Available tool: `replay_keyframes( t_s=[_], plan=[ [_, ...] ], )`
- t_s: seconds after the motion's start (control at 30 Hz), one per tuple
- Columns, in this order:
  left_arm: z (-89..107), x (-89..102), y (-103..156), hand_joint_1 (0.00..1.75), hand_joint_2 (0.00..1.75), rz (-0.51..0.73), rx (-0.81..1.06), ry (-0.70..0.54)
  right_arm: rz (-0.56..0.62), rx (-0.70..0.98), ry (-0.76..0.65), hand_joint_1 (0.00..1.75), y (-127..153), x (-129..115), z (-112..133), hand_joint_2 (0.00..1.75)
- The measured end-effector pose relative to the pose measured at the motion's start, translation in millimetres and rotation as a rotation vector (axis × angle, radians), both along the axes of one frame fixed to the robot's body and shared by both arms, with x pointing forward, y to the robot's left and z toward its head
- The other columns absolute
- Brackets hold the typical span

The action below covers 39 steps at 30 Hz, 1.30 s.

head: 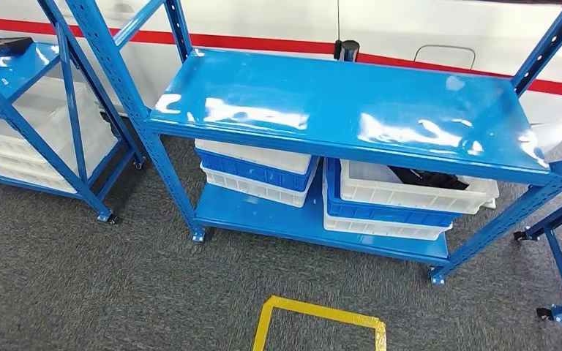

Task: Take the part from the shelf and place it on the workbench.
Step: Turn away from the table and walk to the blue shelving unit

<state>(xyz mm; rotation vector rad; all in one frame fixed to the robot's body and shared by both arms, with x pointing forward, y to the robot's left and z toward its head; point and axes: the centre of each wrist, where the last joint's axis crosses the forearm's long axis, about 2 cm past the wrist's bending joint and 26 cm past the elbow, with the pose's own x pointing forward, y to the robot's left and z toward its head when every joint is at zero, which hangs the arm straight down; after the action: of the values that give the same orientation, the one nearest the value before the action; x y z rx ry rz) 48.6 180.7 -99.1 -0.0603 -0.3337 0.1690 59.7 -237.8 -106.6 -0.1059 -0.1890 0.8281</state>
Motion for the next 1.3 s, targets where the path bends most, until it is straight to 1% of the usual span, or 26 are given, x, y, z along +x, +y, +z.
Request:
replay_keyframes(
  t_s=[0.43,0.57,0.77,1.0,1.17,1.23,1.3],
  plan=[
    [-1.7,-4.3,5,0.0,0.0,-0.028,0.001,-0.002,-0.025,0.003,0.001,0.0,1,-3,0,0.0],
    [-1.5,-2.2,6,0.0,0.0,-0.037,-0.002,-0.008,-0.037,0.007,-0.002,0.0,1,-1,0,0.0],
    [-1.8,-4.2,6,0.0,0.0,-0.05,-0.006,-0.007,-0.051,0.006,0.014,0.0,0,-9,-1,0.0],
    [-1.5,-0.3,7,0.0,0.0,-0.058,-0.007,-0.015,-0.07,0.005,0.013,0.0,-1,-7,-1,0.0],
    [-1.8,-1.5,7,0.0,0.0,-0.067,-0.005,-0.012,-0.081,0.006,0.014,0.0,-1,-7,-1,0.0],
    [-2.1,-1.4,9,0.0,0.87,-0.073,0.02,0.009,-0.085,0.008,0.017,0.0,0,-8,-1,0.0],
    [-2.6,-1.6,12,0.0,1.75,-0.075,0.061,0.058,-0.091,0.012,0.017,0.0,1,-8,-1,0.0]
  ],
)
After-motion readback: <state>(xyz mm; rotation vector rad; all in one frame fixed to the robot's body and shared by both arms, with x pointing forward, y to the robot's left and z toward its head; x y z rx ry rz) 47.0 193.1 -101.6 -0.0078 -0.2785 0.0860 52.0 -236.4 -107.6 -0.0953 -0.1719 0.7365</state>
